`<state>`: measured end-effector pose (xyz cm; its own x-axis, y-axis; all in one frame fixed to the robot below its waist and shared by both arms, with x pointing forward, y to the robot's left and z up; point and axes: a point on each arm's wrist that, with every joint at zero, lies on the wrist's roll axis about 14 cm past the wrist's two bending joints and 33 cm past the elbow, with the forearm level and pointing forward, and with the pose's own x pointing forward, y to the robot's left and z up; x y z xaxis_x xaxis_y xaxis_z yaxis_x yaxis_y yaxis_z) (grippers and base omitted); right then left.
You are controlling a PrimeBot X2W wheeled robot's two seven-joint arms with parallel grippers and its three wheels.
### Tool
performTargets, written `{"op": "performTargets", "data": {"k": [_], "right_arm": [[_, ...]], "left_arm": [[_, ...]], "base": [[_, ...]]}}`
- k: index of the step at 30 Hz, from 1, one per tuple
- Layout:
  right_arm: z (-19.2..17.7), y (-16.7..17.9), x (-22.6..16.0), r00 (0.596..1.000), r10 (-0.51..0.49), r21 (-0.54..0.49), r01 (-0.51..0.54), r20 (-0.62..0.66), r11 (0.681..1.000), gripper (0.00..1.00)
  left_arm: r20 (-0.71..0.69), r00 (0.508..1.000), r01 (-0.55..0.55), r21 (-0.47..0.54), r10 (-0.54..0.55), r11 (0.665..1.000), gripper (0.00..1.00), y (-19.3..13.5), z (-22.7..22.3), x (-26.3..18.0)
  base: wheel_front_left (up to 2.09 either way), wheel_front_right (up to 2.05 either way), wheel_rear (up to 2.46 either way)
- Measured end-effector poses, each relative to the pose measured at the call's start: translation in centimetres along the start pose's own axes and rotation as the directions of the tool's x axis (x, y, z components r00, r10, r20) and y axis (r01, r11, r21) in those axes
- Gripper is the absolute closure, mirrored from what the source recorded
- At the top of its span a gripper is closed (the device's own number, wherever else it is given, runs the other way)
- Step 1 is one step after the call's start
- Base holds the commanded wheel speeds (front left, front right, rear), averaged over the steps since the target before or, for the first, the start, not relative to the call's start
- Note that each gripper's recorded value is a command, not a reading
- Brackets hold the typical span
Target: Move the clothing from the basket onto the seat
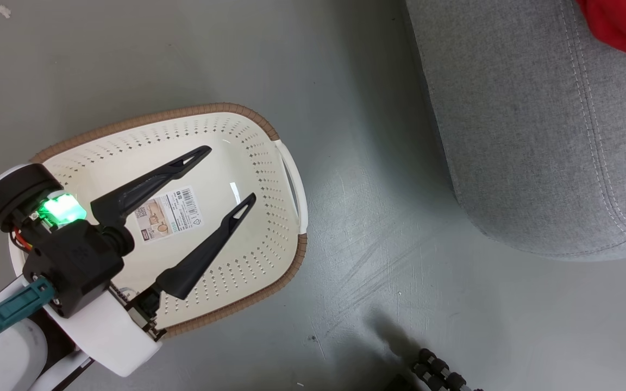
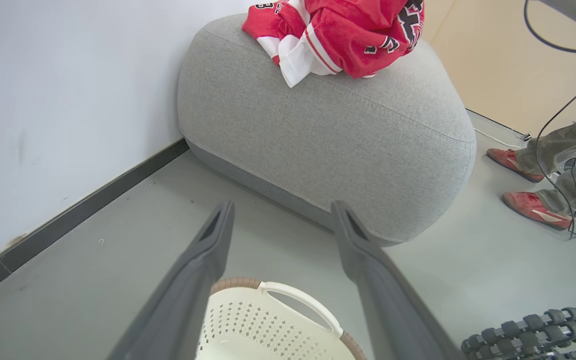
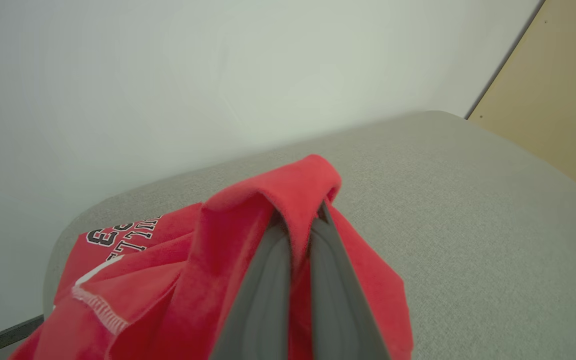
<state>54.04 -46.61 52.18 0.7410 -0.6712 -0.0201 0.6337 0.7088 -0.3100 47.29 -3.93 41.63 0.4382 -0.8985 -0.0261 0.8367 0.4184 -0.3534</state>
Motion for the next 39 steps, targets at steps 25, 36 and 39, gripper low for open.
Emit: {"op": "performTargets", "data": {"k": [25,36,39], "right_arm": [[-0.6,-1.1,-1.3,0.991,-0.061,-0.032,0.058,-0.118,0.998,0.00],[0.7,-3.2,-4.1,0.996,-0.065,-0.103,0.058,-0.067,0.993,0.00],[1.0,-3.1,-4.6,0.997,-0.048,-0.095,0.042,-0.057,0.995,0.00]], "left_arm": [[0.021,1.000,-0.001,0.019,0.000,1.000,0.00,-0.1,0.8,0.0],[0.057,0.998,-0.002,0.053,-0.001,0.999,0.00,-0.7,2.6,0.2],[0.072,0.997,-0.010,0.058,0.005,0.998,0.00,-0.8,3.2,0.2]], "base": [[0.00,0.00,0.00],[0.00,0.00,0.00],[0.00,0.00,0.00]]}}
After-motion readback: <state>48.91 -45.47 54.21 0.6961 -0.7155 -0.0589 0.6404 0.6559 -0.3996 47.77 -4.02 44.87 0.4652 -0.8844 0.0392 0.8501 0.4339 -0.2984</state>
